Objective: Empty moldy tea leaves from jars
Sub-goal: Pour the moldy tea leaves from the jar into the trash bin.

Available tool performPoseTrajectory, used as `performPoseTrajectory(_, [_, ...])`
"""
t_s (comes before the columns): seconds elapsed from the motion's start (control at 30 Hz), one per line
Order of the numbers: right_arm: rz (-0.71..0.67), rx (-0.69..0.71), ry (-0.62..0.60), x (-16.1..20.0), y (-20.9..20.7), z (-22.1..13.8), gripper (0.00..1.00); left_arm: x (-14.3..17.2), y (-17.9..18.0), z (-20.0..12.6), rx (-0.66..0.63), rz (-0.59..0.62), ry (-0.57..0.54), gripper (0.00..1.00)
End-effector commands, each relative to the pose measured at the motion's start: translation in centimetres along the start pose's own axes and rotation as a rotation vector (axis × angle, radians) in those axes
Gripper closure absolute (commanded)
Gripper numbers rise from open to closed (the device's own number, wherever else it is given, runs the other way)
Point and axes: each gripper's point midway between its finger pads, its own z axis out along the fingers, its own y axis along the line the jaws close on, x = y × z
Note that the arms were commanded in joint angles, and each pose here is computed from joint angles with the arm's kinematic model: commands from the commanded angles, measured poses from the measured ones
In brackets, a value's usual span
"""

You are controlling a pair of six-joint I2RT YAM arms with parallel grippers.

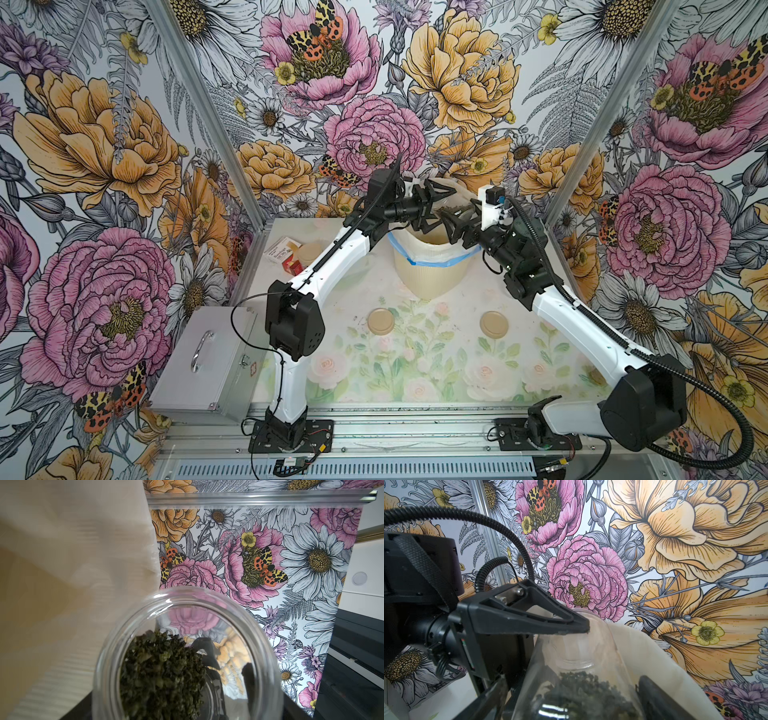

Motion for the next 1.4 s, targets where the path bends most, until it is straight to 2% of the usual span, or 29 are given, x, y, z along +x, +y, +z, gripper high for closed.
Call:
performPoseTrajectory(0.0, [-0.005,0.008,-0.018,-0.8,-0.3,0.4,0.02,1.9,-8.0,-3.2,0.162,0.123,-0.008,0.43])
performPoseTrajectory(0.2, [-0.001,-0.004,-0.032,-1.2,-0.2,0.8,0.03,2.4,-8.6,-3.4,0.163,0.121,0.016,0.42])
performPoseTrajectory(0.4, [0.006,-0.032,-0.039,-1.6,0.2,1.2,0.09,2.5,-8.3,-3.4,0.156,0.12,0.022,0.43])
performPoseTrajectory(0.6, [0.01,-0.04,-0.033,-1.6,0.3,1.3,0.11,2.6,-8.1,-3.2,0.152,0.119,0.027,0.43])
performPoseTrajectory(0.83, [0.013,-0.09,-0.012,-1.6,1.1,1.7,0.29,2.7,-7.6,-3.1,0.146,0.113,0.033,0.41])
performPoseTrajectory(0.97, [0.014,-0.11,-0.013,-2.0,1.5,1.7,0.37,2.6,-7.4,-3.0,0.154,0.113,0.036,0.33])
performPoseTrajectory(1.1, [0.026,-0.118,-0.011,-2.2,1.6,1.6,0.39,2.5,-7.4,-3.0,0.17,0.118,0.04,0.14])
performPoseTrajectory(1.23, [0.04,-0.126,-0.013,-2.5,1.8,1.5,0.4,2.1,-6.8,-2.9,0.159,0.118,0.037,0.01])
performPoseTrajectory(1.37, [0.058,-0.125,-0.014,-3.0,1.7,1.5,0.41,1.4,-5.9,-3.5,0.126,0.129,0.008,0.01])
